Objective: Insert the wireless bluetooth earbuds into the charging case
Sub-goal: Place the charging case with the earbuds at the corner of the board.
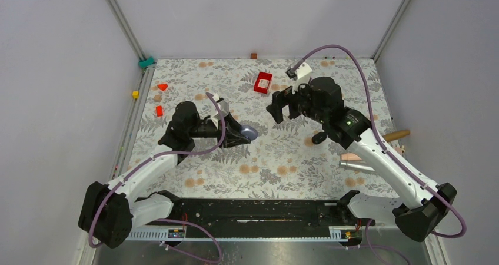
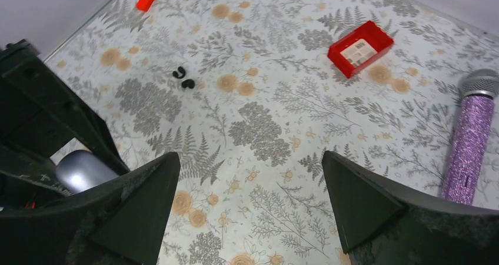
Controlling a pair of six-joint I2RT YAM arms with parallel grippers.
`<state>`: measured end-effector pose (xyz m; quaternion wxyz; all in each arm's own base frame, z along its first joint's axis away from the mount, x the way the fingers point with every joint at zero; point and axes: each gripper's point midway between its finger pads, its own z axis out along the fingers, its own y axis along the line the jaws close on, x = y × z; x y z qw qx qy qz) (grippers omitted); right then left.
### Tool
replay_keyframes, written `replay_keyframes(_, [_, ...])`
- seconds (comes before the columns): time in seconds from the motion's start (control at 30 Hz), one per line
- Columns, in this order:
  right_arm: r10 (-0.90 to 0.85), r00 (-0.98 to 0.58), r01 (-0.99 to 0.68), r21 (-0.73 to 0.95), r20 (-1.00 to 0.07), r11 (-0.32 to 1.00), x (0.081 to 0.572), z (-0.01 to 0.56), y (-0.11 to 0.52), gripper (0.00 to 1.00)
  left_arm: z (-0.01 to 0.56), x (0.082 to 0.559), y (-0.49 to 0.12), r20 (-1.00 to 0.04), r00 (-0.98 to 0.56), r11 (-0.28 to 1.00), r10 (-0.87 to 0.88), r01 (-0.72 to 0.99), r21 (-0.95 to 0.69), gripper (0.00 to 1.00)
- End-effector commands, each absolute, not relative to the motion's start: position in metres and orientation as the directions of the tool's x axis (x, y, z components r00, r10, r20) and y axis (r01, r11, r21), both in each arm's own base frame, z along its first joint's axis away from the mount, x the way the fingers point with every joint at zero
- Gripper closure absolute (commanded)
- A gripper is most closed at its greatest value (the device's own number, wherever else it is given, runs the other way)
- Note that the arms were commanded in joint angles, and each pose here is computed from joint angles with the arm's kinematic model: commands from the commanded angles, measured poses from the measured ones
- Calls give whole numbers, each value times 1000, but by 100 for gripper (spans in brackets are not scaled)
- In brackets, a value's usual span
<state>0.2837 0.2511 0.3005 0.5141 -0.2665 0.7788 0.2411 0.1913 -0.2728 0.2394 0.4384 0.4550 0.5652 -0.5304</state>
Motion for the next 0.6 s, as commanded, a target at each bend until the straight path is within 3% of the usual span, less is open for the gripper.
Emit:
replay_keyframes(0.0, [-37,-291,-565,140,-956,813,299,324,230,0,268,208,-273,-995,-97,88,7,991,-96,100])
replay_keyframes(0.27, [-3,-294,-549,166,-956,819,302,325,218,1,262,268,-259,-985,-171,398,18,905,-149,100])
replay_keyframes(0.57, [18,-303,-531,184,-953,827,306,321,212,1,264,304,-239,-986,-159,565,39,818,-110,100])
